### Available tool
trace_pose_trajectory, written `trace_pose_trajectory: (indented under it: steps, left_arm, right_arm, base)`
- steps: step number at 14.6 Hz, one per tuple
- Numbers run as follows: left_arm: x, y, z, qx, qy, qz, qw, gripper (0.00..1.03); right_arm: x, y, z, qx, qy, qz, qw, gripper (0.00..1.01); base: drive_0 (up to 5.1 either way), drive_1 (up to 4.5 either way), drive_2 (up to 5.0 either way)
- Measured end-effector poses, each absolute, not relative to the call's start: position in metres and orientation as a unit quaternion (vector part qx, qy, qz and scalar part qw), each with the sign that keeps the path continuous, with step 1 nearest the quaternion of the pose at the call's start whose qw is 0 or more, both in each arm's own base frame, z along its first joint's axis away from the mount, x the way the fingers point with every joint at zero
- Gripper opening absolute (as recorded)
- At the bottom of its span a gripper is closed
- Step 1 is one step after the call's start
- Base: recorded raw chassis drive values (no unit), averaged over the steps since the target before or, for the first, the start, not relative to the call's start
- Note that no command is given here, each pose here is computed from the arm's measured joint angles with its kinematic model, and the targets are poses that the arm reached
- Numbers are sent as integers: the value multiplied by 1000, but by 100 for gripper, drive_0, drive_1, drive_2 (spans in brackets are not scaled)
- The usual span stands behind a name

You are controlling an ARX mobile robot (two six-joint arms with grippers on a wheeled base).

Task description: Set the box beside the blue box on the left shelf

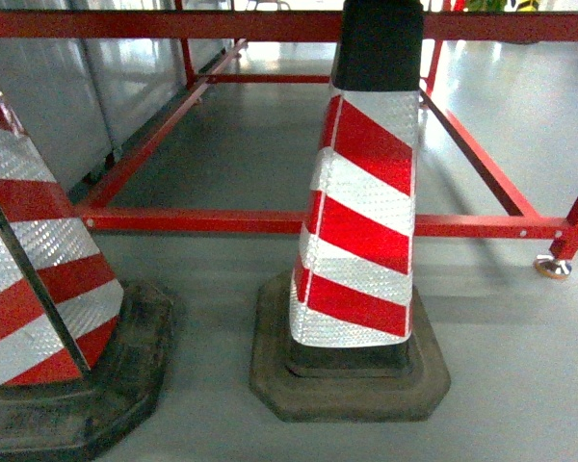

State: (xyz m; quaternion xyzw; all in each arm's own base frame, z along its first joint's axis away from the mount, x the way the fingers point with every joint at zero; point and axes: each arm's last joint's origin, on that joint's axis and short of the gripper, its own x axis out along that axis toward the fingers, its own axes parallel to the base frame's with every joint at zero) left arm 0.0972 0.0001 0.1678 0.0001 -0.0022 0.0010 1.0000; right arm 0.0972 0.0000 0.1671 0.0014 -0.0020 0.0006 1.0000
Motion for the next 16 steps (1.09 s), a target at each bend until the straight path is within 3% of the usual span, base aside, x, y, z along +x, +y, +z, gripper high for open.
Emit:
trace_pose_trajectory:
  steps: [16]
  left_arm:
    - [97, 0, 168, 0, -1, 1, 1000, 98]
  right_arm:
    - [97, 0, 167, 1, -1, 1, 1000, 98]
  base:
    - [0, 0, 0]
